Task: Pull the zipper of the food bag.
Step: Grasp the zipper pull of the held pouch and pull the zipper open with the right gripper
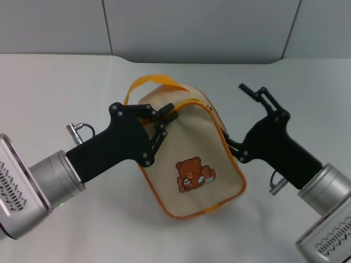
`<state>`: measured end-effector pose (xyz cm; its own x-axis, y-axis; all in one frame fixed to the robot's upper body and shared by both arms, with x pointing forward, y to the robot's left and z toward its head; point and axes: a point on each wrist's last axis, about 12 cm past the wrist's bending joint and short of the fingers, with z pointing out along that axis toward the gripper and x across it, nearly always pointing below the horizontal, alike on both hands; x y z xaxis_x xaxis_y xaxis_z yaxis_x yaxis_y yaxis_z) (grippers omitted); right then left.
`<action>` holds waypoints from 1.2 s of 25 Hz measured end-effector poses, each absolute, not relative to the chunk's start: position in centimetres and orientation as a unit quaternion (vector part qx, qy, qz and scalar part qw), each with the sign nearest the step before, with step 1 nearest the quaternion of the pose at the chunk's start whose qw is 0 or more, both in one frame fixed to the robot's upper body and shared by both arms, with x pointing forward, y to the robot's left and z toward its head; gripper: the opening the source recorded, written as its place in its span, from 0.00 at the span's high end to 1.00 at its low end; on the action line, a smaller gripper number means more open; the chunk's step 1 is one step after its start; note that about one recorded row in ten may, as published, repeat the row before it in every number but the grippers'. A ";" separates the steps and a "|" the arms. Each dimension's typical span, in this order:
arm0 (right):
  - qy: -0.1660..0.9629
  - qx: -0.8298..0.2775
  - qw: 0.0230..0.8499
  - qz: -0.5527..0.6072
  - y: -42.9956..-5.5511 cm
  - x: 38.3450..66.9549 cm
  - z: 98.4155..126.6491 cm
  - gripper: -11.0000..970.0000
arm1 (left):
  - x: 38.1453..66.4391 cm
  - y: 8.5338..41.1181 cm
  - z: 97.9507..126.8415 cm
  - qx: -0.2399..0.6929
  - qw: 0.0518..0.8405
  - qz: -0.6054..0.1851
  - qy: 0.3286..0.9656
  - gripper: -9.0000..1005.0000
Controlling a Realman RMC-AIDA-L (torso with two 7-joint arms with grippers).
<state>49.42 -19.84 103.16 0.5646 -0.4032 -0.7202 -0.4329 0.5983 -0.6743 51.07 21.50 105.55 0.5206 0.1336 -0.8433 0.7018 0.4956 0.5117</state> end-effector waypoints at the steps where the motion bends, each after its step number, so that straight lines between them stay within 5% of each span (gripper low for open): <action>1: 0.466 -0.448 0.763 0.010 -19.8 49.4 103.2 0.22 | 51.1 21.5 105.5 0.464 0.738 -0.192 0.452 0.93; 23: 0.464 -0.435 0.771 0.031 -18.5 49.4 103.6 0.24 | 51.0 21.3 105.5 0.458 0.737 -0.200 0.454 0.93; 30: 0.465 -0.430 0.773 0.036 -18.4 49.0 103.5 0.50 | 51.0 21.3 105.5 0.460 0.736 -0.200 0.455 0.94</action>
<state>49.00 -18.42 103.52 0.5646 -0.3447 -0.7499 -0.4551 0.6280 -0.6313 50.98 21.34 105.45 0.5063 0.1244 -0.8534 0.7122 0.4977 0.4951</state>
